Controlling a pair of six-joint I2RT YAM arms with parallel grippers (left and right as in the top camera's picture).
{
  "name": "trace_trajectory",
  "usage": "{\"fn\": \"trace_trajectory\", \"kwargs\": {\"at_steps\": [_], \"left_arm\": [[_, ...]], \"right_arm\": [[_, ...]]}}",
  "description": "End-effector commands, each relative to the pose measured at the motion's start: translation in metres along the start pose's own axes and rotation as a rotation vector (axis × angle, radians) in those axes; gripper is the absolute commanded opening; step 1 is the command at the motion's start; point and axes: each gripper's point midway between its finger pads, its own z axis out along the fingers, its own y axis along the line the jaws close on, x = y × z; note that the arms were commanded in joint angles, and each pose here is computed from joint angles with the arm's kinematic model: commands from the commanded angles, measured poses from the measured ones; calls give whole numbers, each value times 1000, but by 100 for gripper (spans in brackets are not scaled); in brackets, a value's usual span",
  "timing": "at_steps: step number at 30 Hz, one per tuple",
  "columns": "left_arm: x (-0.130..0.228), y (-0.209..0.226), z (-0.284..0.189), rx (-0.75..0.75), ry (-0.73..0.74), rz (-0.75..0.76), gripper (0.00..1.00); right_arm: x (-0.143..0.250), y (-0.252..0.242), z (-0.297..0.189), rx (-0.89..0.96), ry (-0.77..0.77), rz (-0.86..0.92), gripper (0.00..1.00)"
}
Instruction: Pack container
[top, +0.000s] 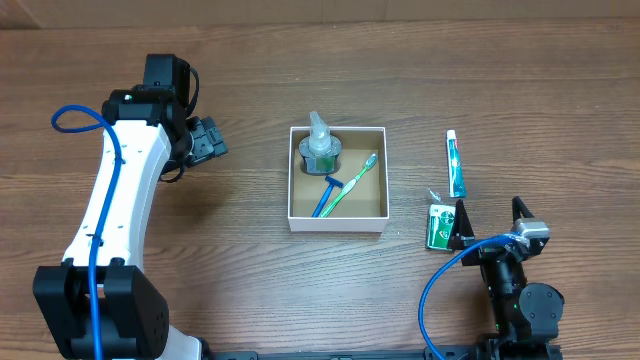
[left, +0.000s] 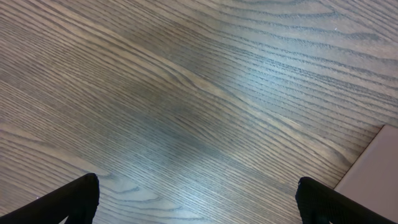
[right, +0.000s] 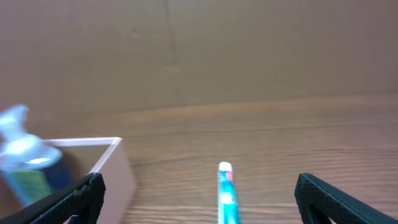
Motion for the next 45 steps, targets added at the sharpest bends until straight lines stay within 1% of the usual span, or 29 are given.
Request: {"fn": "trace_trajectory", "kwargs": {"at_steps": [1, 3, 4, 5, 7, 11, 13, 15, 18, 21, 24, 27, 29, 31, 33, 37, 41, 45], "left_arm": [[-9, 1, -13, 12, -45, -10, 100], [-9, 1, -13, 12, -45, -11, 100], [-9, 1, -13, 12, -45, -10, 100], [-9, 1, -13, 12, -45, -10, 100], [-9, 1, -13, 12, -45, -10, 100], [-9, 1, -13, 12, -45, -10, 100], [-9, 1, -13, 12, -45, -10, 100], [-9, 1, -13, 12, -45, -10, 100], [-9, 1, -13, 12, -45, -10, 100], [-9, 1, -13, 12, -45, -10, 100], [-9, 1, -13, 12, -45, -10, 100], [-9, 1, -13, 12, -45, -10, 100], [-9, 1, -13, 12, -45, -10, 100], [-9, 1, -13, 12, -45, -10, 100], [-9, 1, -13, 12, -45, -10, 100], [-9, 1, -13, 12, -45, -10, 100], [-9, 1, -13, 12, -45, -10, 100], [-9, 1, -13, 12, -45, -10, 100]], "right_arm": [[1, 21, -1, -128, 0, 46, 100], [-10, 41, -5, -242, -34, 36, 100], [-15, 42, -6, -245, -41, 56, 100], [-21, 40, -7, -230, -41, 88, 100], [-37, 38, -11, -199, -31, 93, 100], [-90, 35, -18, -124, 25, 92, 100], [-106, 32, -19, -88, 92, 89, 100], [-116, 27, -14, -36, 198, 94, 100], [-114, 26, 2, -14, 385, 99, 100], [-97, 37, 14, -67, 590, 152, 100], [-79, 42, 26, -100, 690, 187, 100], [-46, 35, 37, -64, 825, 216, 100], [-19, 31, 27, -31, 961, 238, 100], [12, 14, 26, 59, 1078, 222, 100], [43, 17, 28, 59, 1211, 284, 100], [89, 9, 28, 120, 1387, 299, 100], [111, -6, 28, 260, 1443, 276, 100], [122, 5, 28, 236, 1445, 214, 100]]}}
